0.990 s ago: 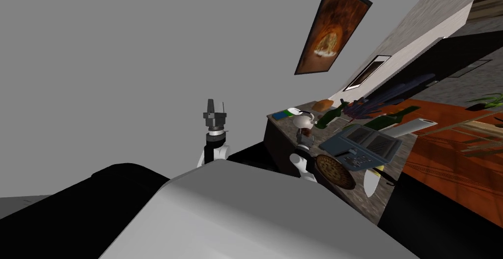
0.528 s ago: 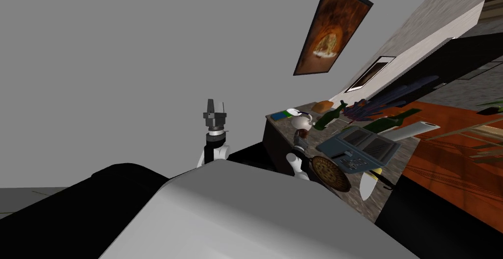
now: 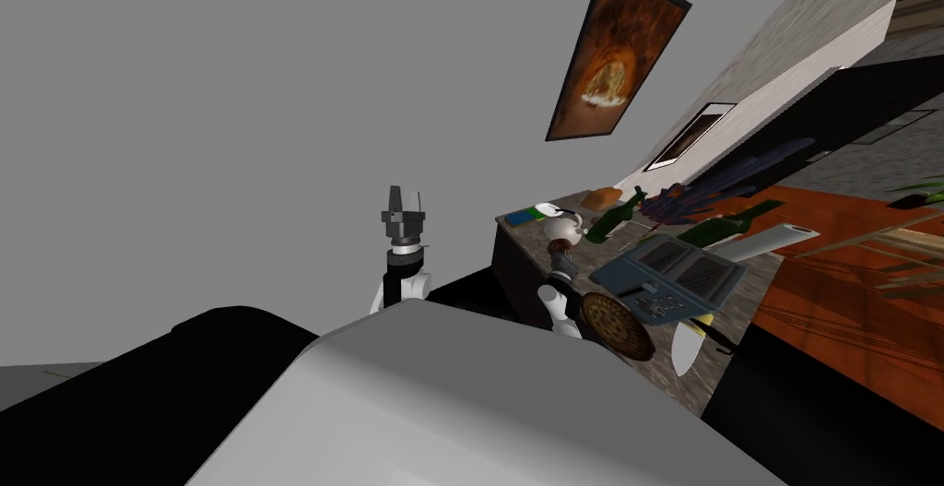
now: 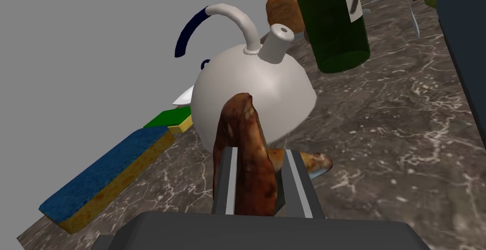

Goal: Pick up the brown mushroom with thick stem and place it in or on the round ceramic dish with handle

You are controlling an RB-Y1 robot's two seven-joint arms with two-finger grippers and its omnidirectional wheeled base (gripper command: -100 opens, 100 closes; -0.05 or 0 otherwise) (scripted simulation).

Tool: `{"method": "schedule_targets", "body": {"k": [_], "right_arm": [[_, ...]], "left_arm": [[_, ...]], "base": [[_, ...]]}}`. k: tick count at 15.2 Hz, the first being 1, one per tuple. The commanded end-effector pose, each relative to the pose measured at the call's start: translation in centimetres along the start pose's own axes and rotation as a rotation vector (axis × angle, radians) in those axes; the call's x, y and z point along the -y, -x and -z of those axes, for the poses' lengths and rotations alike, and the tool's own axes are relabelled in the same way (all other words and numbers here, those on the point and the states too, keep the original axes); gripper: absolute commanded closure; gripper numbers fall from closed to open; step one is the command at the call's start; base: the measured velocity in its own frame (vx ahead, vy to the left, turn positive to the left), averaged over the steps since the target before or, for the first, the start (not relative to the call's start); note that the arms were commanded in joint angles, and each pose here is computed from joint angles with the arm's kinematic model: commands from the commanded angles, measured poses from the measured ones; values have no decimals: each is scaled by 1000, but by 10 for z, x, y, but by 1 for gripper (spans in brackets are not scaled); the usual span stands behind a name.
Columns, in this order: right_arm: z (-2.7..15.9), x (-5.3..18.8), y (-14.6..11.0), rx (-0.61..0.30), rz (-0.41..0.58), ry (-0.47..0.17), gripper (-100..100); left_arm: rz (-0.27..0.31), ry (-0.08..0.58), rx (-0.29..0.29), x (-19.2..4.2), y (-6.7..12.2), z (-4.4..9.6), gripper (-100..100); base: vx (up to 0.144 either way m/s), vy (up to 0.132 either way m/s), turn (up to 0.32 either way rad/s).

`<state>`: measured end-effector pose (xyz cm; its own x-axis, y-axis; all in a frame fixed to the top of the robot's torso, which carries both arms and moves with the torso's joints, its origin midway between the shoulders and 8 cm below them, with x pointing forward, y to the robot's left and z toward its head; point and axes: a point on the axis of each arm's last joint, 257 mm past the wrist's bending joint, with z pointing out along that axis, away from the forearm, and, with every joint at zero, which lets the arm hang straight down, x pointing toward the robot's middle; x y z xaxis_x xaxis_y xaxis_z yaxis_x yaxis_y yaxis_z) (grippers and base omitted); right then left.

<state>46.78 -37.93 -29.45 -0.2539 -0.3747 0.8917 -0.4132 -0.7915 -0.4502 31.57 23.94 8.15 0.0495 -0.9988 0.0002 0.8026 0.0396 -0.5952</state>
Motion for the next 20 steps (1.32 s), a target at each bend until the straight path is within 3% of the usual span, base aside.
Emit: {"method": "schedule_targets", "body": {"k": [1, 2, 9, 16, 20], "right_arm": [[0, 0, 0, 0, 0, 0, 100], [7, -9, 7, 4, -3, 13, 100], [-30, 21, -42, -66, 68, -72, 100], [-48, 55, -69, -99, 84, -121, 100], [-55, 65, -74, -85, 105, -141, 100]], "left_arm": [[0, 0, 0, 0, 0, 0, 0], [0, 0, 0, 0, 0, 0, 0], [0, 0, 0, 0, 0, 0, 0], [0, 0, 0, 0, 0, 0, 0], [0, 0, 0, 0, 0, 0, 0]], "base": [[0, 0, 0], [-20, 8, 106], [-62, 40, -3], [-153, -14, -66], [-223, -4, -134]]}}
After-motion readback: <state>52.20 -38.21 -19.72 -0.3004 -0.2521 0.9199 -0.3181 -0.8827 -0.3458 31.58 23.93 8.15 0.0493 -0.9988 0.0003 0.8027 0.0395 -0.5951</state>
